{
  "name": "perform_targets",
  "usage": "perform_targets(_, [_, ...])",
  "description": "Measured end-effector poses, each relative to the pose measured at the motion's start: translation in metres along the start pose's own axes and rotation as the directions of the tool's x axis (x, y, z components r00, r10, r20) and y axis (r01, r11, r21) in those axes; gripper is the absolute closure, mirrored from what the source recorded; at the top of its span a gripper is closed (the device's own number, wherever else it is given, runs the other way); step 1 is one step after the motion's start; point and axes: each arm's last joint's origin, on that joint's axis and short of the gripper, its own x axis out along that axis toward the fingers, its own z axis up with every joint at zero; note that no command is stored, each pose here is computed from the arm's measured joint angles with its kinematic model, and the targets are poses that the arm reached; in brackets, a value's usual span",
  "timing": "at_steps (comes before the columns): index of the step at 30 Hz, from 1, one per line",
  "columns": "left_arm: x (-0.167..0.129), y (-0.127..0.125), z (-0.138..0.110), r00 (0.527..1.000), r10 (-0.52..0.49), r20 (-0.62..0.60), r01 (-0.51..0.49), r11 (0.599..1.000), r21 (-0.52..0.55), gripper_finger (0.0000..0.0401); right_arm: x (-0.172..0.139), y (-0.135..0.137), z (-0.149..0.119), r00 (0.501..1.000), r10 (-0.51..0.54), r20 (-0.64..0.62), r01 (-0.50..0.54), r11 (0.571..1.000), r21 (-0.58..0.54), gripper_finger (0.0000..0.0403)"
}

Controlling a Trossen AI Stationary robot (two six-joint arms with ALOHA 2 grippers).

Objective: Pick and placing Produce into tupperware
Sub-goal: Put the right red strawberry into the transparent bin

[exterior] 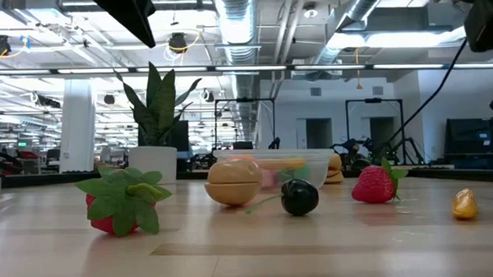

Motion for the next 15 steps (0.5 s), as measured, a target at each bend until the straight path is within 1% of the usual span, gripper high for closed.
perform_targets(3, [0.000,0.000,0.000,1.000,0.000,-0.001,0.000,1.000,0.000,0.0263,0.007,0.002,0.000,1.000,0.004,0.001,-0.004,1.000,0.003,0.0131])
perform_targets(7, [0.000,0.000,0.000,1.000,0.001,-0.001,-0.001,1.000,0.008,0.0263,0.013,0.001,-0.001,1.000,-0.021,-0.013,0.021,1.000,0.022,0.0131])
perform_targets(15, [0.000,0.000,0.000,1.000,0.009,0.000,-0.009,1.000,0.011,0.0263,0.026,-0.001,-0.004,0.997,-0.062,-0.036,0.065,0.994,0.087,0.0131])
